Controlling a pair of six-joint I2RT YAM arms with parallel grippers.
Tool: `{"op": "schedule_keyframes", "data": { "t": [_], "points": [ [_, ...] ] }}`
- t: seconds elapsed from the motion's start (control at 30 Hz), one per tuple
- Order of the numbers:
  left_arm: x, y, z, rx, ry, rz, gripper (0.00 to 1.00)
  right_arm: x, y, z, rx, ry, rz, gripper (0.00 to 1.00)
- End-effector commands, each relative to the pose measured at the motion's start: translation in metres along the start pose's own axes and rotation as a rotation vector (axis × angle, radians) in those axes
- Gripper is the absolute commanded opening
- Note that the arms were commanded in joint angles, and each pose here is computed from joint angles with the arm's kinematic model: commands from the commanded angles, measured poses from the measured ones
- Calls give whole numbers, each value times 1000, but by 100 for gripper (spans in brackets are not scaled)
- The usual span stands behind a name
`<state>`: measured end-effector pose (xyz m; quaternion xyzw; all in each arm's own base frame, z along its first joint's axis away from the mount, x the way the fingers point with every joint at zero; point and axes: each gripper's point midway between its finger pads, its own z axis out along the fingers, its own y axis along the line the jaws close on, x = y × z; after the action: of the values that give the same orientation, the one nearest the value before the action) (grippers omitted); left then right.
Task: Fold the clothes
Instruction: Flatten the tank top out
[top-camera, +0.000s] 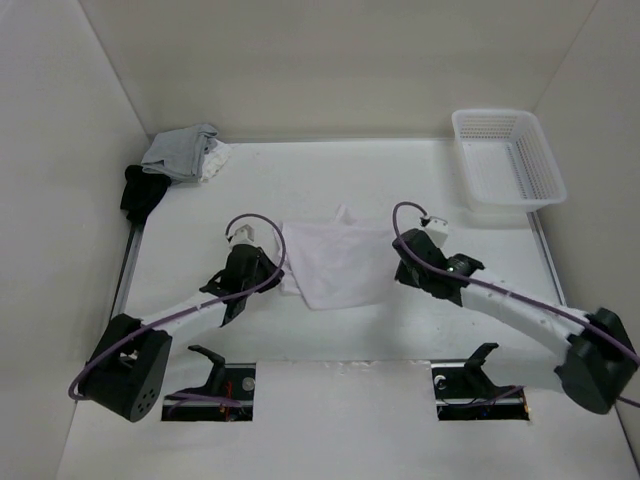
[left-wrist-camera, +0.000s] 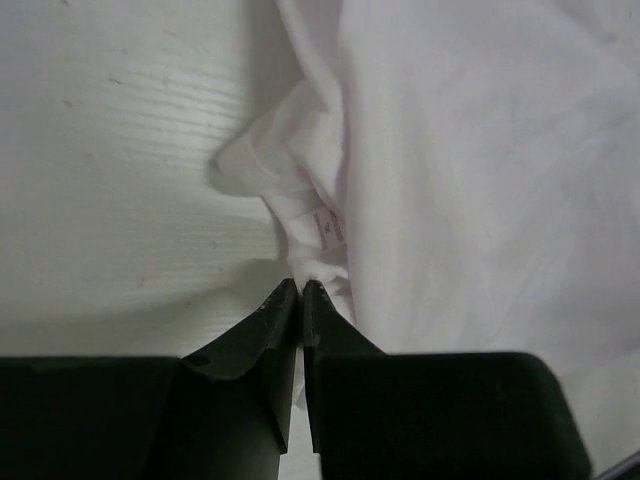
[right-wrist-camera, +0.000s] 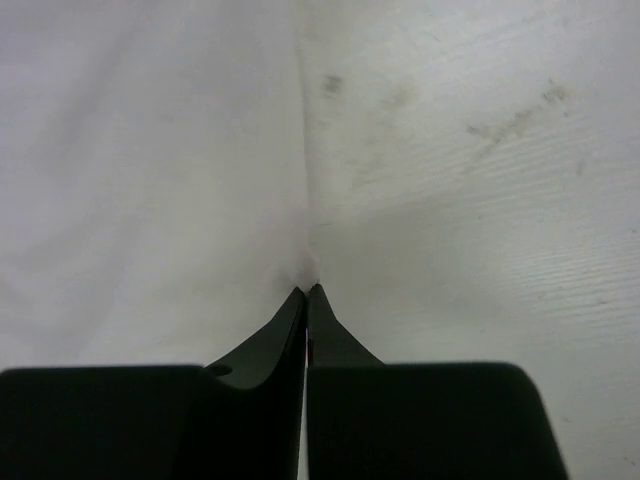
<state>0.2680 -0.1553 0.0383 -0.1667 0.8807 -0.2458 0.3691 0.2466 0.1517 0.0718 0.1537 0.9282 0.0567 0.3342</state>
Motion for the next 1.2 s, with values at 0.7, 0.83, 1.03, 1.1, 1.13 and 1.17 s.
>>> {"op": "schedule_keyframes", "data": {
  "t": [0.7, 0.83, 1.03, 1.1, 1.13, 1.17],
  "points": [
    [-167, -26, 12, -84, -476, -160, 2, -49, -16, -63, -322, -145, 177, 3],
    [-200, -60, 8, -37, -539, -154, 2, -70, 17, -92, -415, -175, 143, 2],
    [-228, -77, -30, 23, -611, -170, 1, -68, 98, -239, -779, -203, -38, 1],
    [-234, -73, -46, 25, -643, -188, 1, -58, 118, -299, -943, -189, -101, 2],
    [-237, -72, -53, 29, -660, -195, 1, -57, 122, -320, -992, -201, -121, 2],
    [-240, -71, -56, 31, -671, -197, 1, -59, 123, -337, -1024, -214, -131, 2]
  ]
}}
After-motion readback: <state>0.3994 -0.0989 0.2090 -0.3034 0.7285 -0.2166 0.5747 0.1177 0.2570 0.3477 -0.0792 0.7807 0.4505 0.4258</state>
